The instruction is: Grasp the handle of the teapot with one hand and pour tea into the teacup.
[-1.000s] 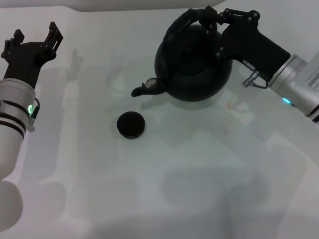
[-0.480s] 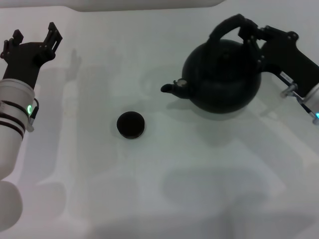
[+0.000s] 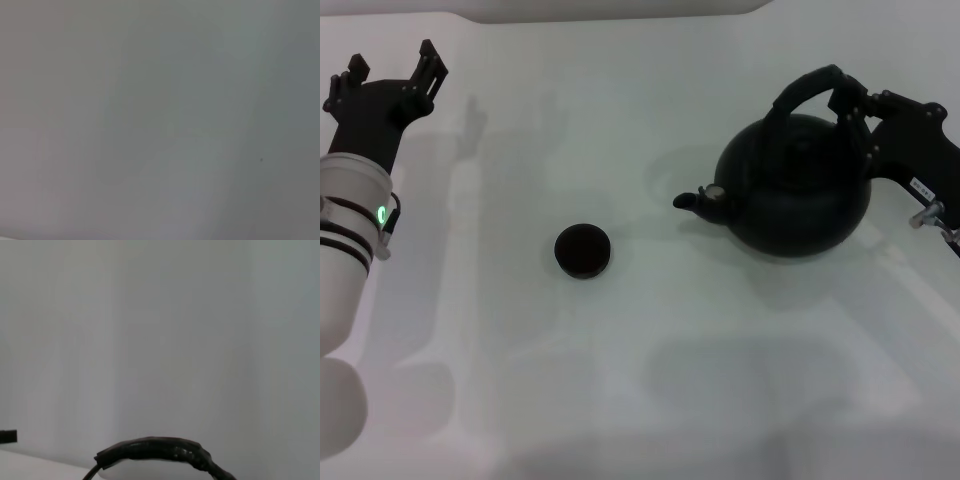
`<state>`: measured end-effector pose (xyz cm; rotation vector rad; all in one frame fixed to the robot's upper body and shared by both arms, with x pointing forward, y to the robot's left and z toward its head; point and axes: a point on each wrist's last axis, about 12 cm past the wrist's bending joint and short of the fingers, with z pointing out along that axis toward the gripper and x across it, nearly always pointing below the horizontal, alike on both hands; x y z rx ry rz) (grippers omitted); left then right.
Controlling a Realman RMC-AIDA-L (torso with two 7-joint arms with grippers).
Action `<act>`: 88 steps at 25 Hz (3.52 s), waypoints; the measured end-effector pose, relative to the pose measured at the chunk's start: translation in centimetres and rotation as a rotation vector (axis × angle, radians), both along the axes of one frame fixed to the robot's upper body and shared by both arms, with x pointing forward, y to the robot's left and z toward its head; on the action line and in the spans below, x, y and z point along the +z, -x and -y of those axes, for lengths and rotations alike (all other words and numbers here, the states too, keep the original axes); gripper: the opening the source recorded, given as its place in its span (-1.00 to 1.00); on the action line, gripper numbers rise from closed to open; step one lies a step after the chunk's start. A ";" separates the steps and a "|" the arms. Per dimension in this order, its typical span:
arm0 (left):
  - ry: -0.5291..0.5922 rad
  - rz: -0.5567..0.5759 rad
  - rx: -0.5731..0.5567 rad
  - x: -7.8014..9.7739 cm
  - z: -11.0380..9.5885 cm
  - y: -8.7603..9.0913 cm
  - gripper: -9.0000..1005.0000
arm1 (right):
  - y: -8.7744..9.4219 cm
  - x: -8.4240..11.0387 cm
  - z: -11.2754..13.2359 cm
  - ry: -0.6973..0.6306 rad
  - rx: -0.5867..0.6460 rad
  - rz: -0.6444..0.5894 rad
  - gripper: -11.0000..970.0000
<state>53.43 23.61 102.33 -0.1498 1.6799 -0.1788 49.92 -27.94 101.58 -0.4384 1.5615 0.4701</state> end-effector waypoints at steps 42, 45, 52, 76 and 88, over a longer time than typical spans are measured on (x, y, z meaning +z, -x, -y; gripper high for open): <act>-0.002 -0.002 0.001 -0.1 -0.1 0.1 0.77 | 1.4 -1.1 1.1 -0.087 -0.044 -0.116 0.32; -0.003 -0.002 0.000 -0.1 -0.1 0.1 0.77 | 2.4 -1.2 1.5 -0.105 -0.047 -0.106 0.45; -0.004 -0.001 -0.002 0.0 0.0 0.0 0.77 | 4.5 -1.2 2.7 -0.136 -0.090 -0.064 0.73; -0.077 0.054 -0.043 -0.4 0.0 1.2 0.77 | 1.4 1.5 6.5 0.031 -0.478 0.218 0.79; -0.118 0.042 -0.035 -1.0 -0.8 1.3 0.77 | 0.6 0.8 6.5 -0.107 -0.511 0.089 0.79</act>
